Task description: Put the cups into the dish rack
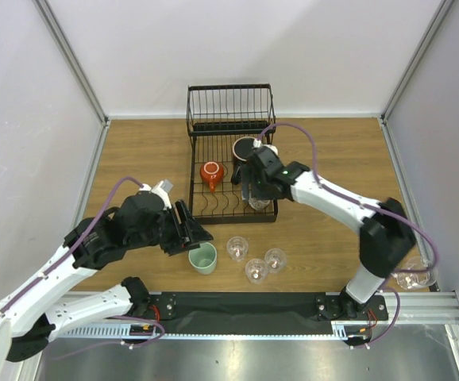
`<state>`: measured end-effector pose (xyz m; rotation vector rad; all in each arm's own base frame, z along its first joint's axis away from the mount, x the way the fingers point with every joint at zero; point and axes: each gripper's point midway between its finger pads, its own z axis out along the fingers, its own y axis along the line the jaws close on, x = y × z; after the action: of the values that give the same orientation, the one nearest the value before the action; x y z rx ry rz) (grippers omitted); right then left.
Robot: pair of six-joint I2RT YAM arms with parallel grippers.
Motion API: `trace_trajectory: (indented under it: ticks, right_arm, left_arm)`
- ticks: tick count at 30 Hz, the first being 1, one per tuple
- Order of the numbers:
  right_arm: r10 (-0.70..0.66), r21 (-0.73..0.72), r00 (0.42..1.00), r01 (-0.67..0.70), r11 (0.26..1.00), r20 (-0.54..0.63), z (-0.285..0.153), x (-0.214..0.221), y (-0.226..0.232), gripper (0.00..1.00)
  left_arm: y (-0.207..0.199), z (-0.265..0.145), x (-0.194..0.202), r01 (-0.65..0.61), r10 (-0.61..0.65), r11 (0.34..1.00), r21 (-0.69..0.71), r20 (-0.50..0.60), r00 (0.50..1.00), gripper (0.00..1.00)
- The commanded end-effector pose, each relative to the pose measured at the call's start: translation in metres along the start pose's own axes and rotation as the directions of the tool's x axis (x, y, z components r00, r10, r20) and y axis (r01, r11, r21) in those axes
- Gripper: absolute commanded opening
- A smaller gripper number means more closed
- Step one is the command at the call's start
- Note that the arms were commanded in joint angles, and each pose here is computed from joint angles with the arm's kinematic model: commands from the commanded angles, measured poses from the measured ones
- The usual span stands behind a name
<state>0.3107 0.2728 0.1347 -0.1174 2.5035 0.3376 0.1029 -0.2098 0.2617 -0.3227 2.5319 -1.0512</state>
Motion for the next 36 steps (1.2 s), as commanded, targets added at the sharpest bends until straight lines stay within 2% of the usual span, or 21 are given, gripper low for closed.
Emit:
trace_trajectory:
  ticks: [1, 6, 13, 14, 17, 21, 29, 36]
  right_arm:
    - [-0.018, 0.078, 0.999, 0.014, 0.997, 0.047, 0.012, -0.016, 0.000, 0.84]
    - [-0.010, 0.163, 1.000, 0.011, 0.987, -0.004, 0.037, -0.004, -0.010, 0.88]
    - [0.214, 0.213, 0.974, -0.224, 0.951, 0.067, 0.035, -0.005, -0.010, 0.93]
    - [0.282, 0.224, 0.956, -0.294, 0.929, 0.083, 0.037, -0.005, -0.011, 0.94]
    - [0.360, 0.239, 0.925, -0.380, 0.894, 0.122, 0.040, -0.005, -0.015, 0.97]
    - [0.403, 0.252, 0.901, -0.432, 0.866, 0.161, 0.047, -0.009, -0.016, 0.99]
    - [0.375, 0.300, 0.908, -0.416, 0.858, 0.188, 0.059, -0.005, -0.023, 1.00]
    - [0.397, 0.311, 0.890, -0.451, 0.837, 0.223, 0.065, -0.003, -0.028, 1.00]
  left_arm:
    - [0.006, -0.005, -0.002, 0.007, -0.007, 1.000, -0.016, 0.023, 1.000, 0.57]
    - [0.007, -0.012, -0.004, -0.018, 0.019, 0.999, -0.028, 0.033, 0.999, 0.58]
    - [0.006, -0.012, -0.006, -0.052, 0.053, 0.998, -0.033, 0.031, 0.998, 0.59]
    - [0.006, -0.012, -0.006, -0.052, 0.054, 0.998, -0.033, 0.033, 0.998, 0.59]
    - [0.008, -0.013, -0.005, -0.051, 0.052, 0.998, -0.031, 0.032, 0.998, 0.59]
    - [0.012, -0.014, -0.002, -0.033, 0.034, 0.999, -0.027, 0.034, 0.999, 0.59]
    - [0.015, -0.021, -0.001, -0.019, 0.020, 1.000, -0.015, 0.038, 0.999, 0.59]
    - [0.014, -0.021, -0.002, -0.019, 0.020, 1.000, -0.019, 0.039, 0.999, 0.59]
